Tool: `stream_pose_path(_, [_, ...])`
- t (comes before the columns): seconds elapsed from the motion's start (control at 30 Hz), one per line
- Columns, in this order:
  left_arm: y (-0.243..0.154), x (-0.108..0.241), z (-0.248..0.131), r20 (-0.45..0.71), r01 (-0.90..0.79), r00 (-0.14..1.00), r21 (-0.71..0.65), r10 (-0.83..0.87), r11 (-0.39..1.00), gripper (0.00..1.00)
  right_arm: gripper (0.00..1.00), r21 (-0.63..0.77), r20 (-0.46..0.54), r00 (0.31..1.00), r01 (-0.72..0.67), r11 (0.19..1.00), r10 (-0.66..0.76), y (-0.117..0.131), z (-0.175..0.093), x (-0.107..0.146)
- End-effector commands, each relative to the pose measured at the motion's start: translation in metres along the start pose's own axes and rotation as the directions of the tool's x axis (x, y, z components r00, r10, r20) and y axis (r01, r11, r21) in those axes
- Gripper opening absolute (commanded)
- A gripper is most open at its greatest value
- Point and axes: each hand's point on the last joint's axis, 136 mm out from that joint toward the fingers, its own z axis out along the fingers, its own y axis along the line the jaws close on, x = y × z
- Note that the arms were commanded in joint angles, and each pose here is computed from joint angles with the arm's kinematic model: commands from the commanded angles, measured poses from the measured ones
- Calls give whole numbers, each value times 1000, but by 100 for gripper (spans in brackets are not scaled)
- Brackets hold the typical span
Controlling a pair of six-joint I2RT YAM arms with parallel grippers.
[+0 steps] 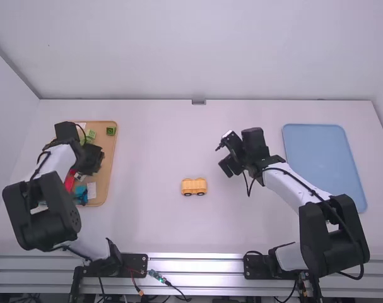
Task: Assemble lego blocks to make yellow taxi
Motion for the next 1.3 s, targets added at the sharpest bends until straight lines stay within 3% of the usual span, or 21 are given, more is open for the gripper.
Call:
stream_pose_path(0.0, [-17,22,-13,-43,-159,986,87,163,983,2,99,-80,50,995,-83,993,87,12,2,-9])
stream_pose_path(0.17, [-39,45,-24,-25,-303,951,139,309,943,2,99,-183,148,972,-155,971,183,23,-3,-35])
stream_pose_path(0.33, [-73,84,-35,19,-515,851,225,525,827,2,99,-378,247,936,-147,914,252,49,-17,-66])
stream_pose_path(0.43, [-103,132,-47,57,-677,705,351,707,647,2,99,-499,311,915,-75,864,259,67,-32,-83])
stream_pose_path(0.6, [-130,192,-60,140,-768,499,529,855,362,2,99,-593,359,897,8,805,256,83,-49,-93])
stream_pose_path(0.77, [-134,249,-72,294,-720,310,694,904,21,2,99,-663,397,878,73,745,268,95,-65,-102])
stream_pose_path(1.0, [-116,298,-104,503,-501,213,792,838,-348,2,99,-734,438,858,167,658,270,110,-86,-108])
stream_pose_path(1.1, [-106,309,-113,572,-443,193,775,797,-449,2,99,-753,458,851,217,622,258,116,-93,-106])
stream_pose_path(1.27, [-99,316,-116,573,-415,216,787,791,-457,2,96,-767,520,823,332,549,229,127,-110,-104])
